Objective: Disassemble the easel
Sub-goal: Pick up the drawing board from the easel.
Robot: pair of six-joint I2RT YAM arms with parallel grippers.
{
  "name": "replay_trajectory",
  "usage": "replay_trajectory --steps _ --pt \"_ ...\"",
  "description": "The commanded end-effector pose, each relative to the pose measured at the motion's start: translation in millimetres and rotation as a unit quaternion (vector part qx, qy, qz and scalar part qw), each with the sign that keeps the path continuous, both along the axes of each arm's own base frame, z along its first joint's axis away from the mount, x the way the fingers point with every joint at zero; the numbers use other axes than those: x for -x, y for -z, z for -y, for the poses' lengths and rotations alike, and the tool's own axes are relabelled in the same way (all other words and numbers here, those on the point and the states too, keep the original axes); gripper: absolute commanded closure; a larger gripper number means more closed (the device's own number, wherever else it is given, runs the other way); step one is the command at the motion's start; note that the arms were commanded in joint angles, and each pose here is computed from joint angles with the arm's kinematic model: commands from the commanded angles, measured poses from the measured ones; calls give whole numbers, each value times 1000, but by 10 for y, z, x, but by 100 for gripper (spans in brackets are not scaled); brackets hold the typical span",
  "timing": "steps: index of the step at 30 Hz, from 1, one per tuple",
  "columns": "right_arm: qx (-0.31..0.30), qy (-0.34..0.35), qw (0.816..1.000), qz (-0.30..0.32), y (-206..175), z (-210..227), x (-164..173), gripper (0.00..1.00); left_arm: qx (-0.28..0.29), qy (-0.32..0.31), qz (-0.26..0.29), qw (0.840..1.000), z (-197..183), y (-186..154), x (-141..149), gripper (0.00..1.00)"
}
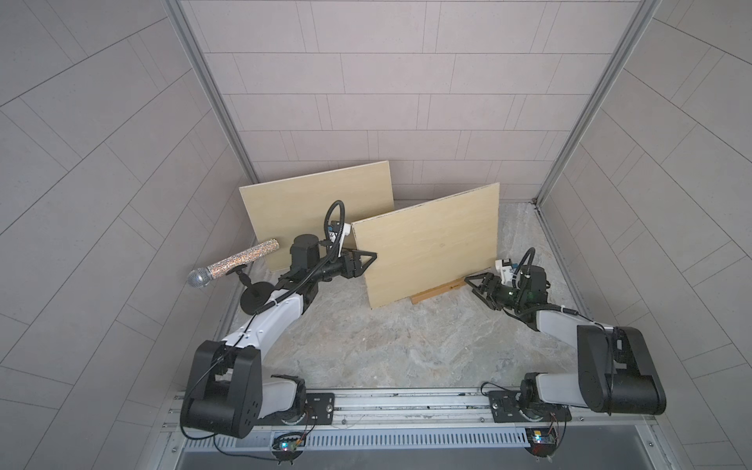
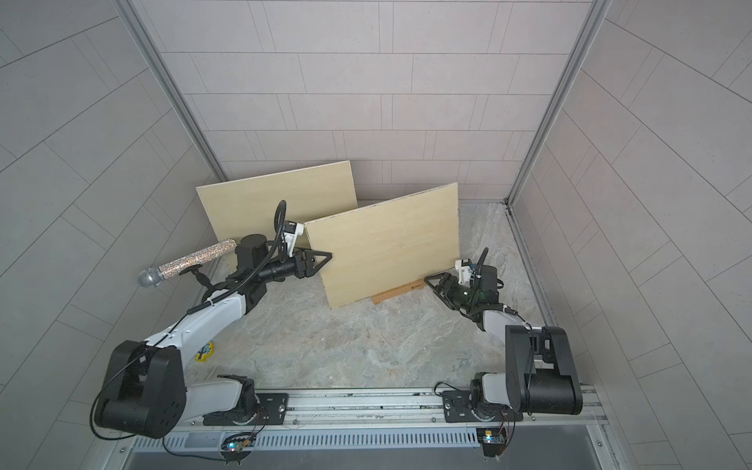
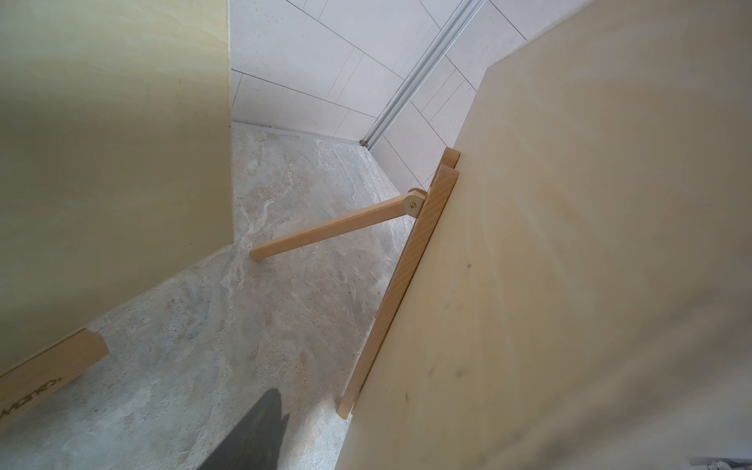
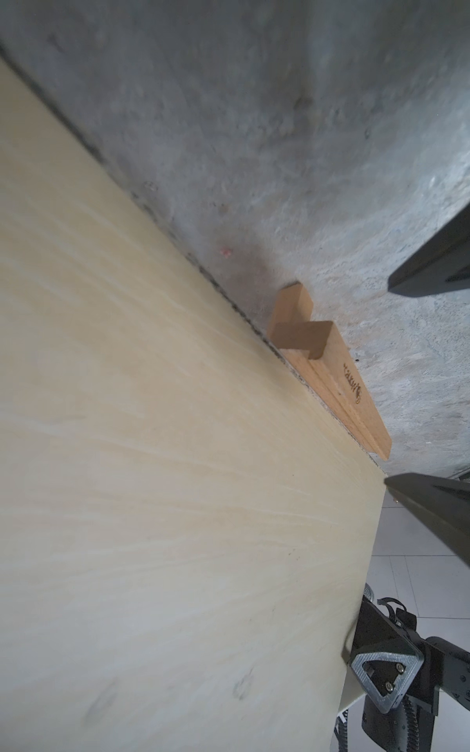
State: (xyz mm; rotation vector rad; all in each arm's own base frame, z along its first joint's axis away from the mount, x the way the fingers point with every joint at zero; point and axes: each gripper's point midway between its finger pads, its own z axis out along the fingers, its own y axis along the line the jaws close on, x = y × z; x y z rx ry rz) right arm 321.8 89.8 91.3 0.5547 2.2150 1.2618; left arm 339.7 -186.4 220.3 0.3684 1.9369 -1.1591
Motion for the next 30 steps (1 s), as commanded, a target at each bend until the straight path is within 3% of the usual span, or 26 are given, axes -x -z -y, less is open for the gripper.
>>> replay_trajectory --steps 1,11,30 --pt "-9 14 1000 25 -109 70 -131 27 15 17 38 999 32 -225 -31 38" --pt "-13 31 999 29 -112 140 -250 27 -5 21 32 999 24 -153 -28 57" --pt "-37 57 995 67 -190 201 -524 26 -51 44 26 997 15 -108 -47 80"
